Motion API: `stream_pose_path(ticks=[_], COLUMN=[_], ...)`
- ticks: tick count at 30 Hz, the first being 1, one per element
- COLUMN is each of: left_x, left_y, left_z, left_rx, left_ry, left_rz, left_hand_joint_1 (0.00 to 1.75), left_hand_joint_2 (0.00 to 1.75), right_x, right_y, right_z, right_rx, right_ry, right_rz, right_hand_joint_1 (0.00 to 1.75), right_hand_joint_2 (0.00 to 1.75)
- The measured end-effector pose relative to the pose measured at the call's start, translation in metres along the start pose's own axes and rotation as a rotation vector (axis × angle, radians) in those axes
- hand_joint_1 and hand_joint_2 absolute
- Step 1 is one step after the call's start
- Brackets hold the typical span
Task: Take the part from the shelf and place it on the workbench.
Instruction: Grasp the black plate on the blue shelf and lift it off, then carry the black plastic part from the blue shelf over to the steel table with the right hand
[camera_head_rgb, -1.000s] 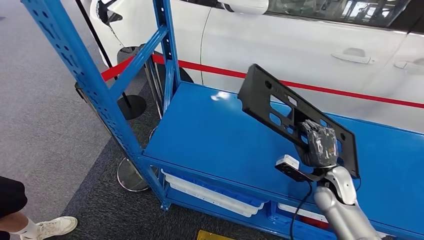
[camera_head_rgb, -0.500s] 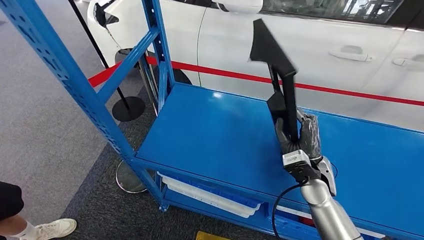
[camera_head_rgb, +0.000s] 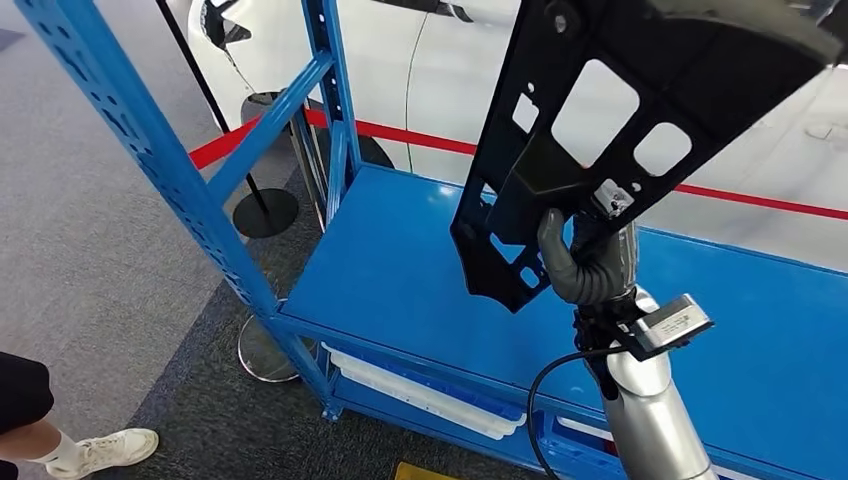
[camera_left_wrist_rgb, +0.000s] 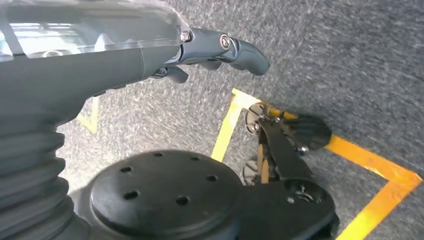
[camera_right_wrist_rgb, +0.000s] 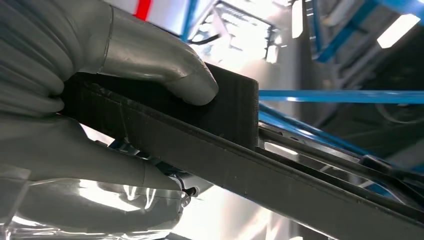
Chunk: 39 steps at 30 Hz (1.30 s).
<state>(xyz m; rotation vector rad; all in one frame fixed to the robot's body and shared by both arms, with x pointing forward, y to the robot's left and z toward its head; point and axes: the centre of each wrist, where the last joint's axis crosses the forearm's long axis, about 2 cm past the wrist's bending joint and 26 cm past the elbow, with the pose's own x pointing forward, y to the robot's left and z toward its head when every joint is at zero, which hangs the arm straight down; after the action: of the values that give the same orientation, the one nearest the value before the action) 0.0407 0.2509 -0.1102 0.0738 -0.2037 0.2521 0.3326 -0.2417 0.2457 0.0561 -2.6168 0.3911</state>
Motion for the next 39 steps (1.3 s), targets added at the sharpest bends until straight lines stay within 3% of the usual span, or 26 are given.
stream_pose_path(ticks=[19, 28, 39], left_x=[0.003, 0.003, 0.005], left_y=[-0.007, -0.012, -0.013], left_z=[0.001, 0.002, 0.002], left_rx=[-0.002, -0.011, -0.012], left_ry=[0.004, 0.022, 0.025], left_rz=[0.001, 0.009, 0.009], left_hand_joint_1=[0.00, 0.00, 0.00], left_hand_joint_2=[1.75, 1.75, 1.75], right_x=[0.019, 0.024, 0.026], right_y=[0.005, 0.006, 0.008], right_z=[-0.013, -0.009, -0.009], right_rx=[-0.002, 0.076, 0.075], right_ry=[-0.079, -0.097, -0.110], right_rz=[-0.098, -0.421, -0.479], right_hand_joint_1=[1.75, 1.75, 1.75], right_hand_joint_2=[1.75, 1.75, 1.75])
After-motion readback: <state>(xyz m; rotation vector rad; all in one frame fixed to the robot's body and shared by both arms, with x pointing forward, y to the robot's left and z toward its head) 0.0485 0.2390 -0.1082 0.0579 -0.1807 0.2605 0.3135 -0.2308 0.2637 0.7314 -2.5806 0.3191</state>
